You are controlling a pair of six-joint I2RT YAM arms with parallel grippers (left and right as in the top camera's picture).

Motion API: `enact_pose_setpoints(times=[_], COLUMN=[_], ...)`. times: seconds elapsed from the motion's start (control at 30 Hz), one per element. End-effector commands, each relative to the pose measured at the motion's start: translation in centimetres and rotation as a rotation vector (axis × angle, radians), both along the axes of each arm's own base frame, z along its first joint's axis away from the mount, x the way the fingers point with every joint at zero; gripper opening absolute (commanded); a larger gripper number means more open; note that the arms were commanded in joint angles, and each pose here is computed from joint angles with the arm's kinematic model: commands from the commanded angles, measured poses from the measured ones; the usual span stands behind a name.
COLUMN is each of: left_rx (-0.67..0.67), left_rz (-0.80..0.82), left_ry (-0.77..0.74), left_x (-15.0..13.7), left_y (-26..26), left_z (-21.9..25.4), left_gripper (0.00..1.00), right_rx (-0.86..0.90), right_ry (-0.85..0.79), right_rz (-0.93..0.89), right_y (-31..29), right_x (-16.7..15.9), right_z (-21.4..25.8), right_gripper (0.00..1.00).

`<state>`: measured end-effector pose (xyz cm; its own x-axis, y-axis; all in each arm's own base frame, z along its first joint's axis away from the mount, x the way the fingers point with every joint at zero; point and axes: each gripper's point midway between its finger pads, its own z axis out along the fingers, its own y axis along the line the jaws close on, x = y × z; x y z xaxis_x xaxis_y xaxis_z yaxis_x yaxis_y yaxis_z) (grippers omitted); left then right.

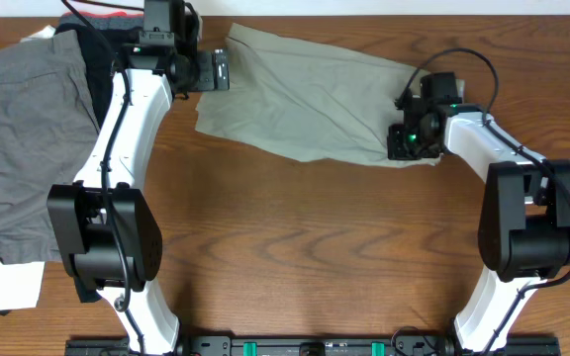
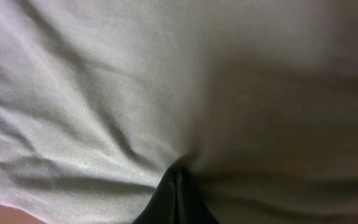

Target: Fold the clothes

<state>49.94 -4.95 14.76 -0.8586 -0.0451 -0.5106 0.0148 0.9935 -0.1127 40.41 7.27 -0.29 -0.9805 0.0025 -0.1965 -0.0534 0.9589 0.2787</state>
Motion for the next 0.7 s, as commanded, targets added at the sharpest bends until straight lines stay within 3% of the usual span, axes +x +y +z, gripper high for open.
enact_pose_setpoints(times=[0.0, 0.3, 0.4, 0.47, 0.53, 0.57, 0.67], left_rx=[0.024, 0.040, 0.074, 0.076, 0.064, 0.045, -0.016], left_rz=[-0.016, -0.038, -0.110, -0.163, -0.211, -0.237, -0.271], left_ry=[0.048, 0.138, 0.156, 0.161, 0.156, 0.151, 0.152], left_x=[-0.9, -2.7, -2.5, -2.0, -1.4, -1.0, -0.7], left_y=[0.3, 0.4, 0.3, 0.0, -0.6, -1.1, -2.3], left_z=[-0.9, -3.1, -4.6, -6.0, -7.3, -8.0, -9.3], left_gripper=[0.98, 0.98, 0.98, 0.98, 0.99, 0.94, 0.72], right_rx=[-0.057, -0.011, -0.011, 0.002, 0.025, 0.029, 0.029], right_ry=[0.164, 0.327, 0.317, 0.284, 0.250, 0.238, 0.207], right_rz=[-0.024, 0.058, 0.066, 0.067, 0.068, 0.066, 0.058], right_y=[-1.6, -0.7, -0.7, -0.5, -0.1, 0.0, 0.1], right_x=[-3.8, -8.2, -8.0, -7.1, -6.2, -5.8, -4.5], right_z=[-3.0, -2.6, -2.6, -2.5, -2.3, -2.1, -1.2], right_gripper=[0.01, 0.01, 0.03, 0.16, 0.39, 0.50, 0.50])
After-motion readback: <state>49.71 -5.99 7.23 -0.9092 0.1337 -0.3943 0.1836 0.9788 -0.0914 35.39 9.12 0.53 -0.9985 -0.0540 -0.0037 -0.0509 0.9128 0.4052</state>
